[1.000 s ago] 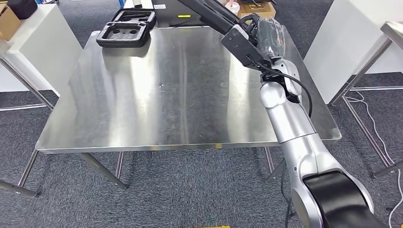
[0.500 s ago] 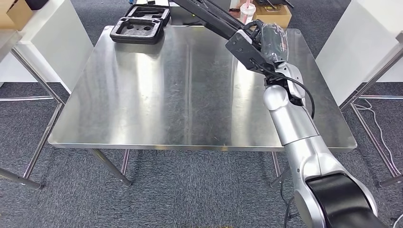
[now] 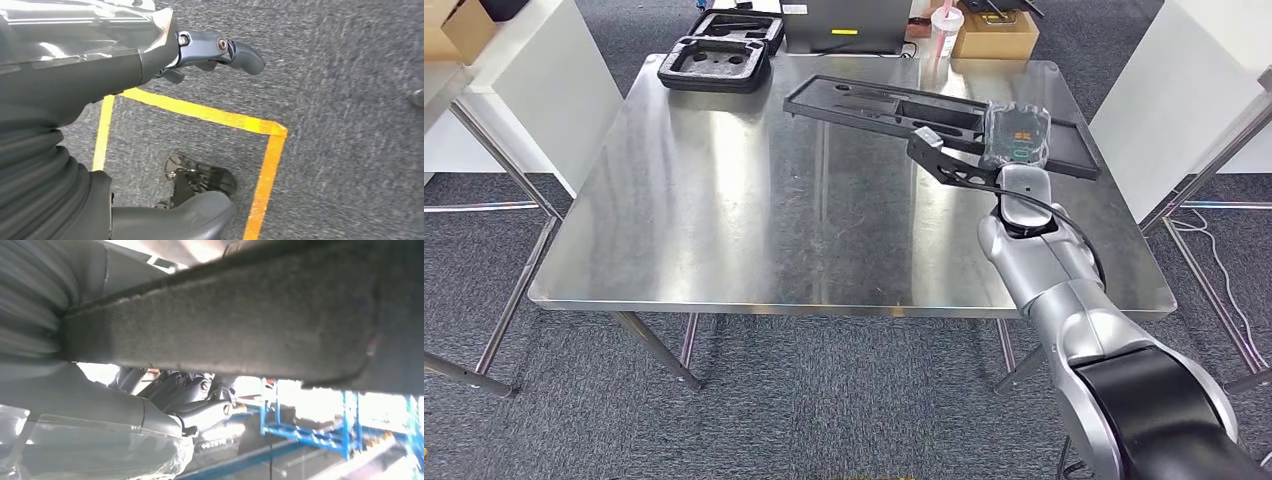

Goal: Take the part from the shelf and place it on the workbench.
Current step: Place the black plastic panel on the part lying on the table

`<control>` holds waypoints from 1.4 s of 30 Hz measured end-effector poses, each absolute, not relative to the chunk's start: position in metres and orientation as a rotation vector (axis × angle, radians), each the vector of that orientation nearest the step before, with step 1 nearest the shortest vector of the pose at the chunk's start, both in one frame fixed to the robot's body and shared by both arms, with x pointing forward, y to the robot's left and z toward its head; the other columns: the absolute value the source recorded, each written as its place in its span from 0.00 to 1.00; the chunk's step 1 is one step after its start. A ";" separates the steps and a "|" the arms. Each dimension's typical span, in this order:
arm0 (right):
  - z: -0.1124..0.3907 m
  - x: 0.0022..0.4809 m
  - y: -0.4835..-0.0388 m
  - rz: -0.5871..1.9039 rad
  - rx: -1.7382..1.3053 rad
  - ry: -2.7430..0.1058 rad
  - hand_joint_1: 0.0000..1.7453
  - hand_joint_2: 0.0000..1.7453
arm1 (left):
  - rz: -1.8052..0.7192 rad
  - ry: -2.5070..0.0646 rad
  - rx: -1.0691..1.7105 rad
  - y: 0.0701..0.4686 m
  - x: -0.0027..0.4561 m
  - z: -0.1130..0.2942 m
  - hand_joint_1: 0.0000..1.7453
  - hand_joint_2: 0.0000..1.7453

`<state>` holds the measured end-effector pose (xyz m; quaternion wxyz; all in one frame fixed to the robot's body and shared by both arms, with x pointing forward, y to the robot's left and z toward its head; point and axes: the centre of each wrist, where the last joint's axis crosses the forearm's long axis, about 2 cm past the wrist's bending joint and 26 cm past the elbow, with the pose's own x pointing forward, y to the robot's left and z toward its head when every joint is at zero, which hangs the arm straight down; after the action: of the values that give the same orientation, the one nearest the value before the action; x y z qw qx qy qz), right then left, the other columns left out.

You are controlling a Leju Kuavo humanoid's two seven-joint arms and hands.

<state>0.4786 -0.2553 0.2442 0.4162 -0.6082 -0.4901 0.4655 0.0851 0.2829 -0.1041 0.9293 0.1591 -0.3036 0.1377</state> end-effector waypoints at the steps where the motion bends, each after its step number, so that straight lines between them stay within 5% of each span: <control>1: 0.239 0.478 -0.257 1.177 -1.527 -1.207 1.00 1.00 | 0.286 -0.634 0.322 0.283 0.085 -0.104 0.00 1.00; 17: 0.172 0.452 -0.272 1.273 -1.496 -1.035 1.00 1.00 | 0.309 -0.743 0.233 0.282 0.084 -0.105 0.00 1.00; 21: 0.161 0.446 -0.274 1.286 -1.486 -1.022 0.00 0.00 | 0.305 -0.732 0.231 0.282 0.085 -0.105 0.00 1.00; 23: 0.156 0.443 -0.275 1.294 -1.484 -1.019 0.00 0.00 | 0.306 -0.717 0.229 0.282 0.084 -0.105 0.00 1.00; 27: 0.150 0.440 -0.273 1.312 -1.479 -1.017 0.00 0.00 | 0.315 -0.686 0.213 0.283 0.084 -0.105 0.00 0.00; 42: 0.152 0.441 -0.259 1.328 -1.424 -1.029 0.00 0.00 | 0.378 -0.614 0.073 0.286 0.075 -0.107 0.00 0.00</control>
<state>0.4405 -0.2595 0.1517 0.4527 -0.5766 -0.4165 0.5376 0.0749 0.2859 -0.1070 0.9351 0.0359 -0.3003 0.1847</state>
